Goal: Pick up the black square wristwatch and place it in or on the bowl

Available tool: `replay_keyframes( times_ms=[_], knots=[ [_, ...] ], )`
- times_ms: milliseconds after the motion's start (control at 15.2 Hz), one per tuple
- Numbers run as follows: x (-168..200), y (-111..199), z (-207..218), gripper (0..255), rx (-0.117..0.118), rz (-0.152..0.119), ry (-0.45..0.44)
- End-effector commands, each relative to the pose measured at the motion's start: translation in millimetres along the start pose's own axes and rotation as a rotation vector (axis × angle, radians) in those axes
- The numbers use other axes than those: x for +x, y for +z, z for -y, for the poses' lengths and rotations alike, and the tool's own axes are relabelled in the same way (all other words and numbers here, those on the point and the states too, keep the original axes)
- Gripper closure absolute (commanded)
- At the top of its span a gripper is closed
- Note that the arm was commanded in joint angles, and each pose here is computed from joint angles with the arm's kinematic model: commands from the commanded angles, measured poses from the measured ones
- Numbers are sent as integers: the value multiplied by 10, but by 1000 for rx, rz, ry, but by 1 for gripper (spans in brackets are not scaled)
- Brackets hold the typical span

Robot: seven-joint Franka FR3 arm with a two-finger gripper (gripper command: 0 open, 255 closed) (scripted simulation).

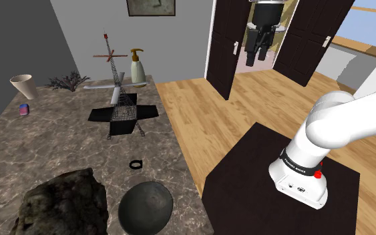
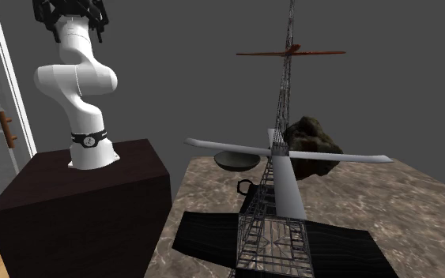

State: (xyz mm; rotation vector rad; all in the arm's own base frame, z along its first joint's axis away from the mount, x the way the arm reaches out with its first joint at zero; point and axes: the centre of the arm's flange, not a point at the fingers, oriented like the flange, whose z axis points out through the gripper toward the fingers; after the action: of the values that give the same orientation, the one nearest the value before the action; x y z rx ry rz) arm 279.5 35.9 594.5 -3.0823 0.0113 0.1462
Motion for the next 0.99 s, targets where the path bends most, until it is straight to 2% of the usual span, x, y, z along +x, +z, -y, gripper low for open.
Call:
replay_keyframes(
  times_ms=[0,924],
  knots=[
    [0,0,0,0,0,0,0],
    [693,1205,1213,0,-16,-35,34]
  ],
)
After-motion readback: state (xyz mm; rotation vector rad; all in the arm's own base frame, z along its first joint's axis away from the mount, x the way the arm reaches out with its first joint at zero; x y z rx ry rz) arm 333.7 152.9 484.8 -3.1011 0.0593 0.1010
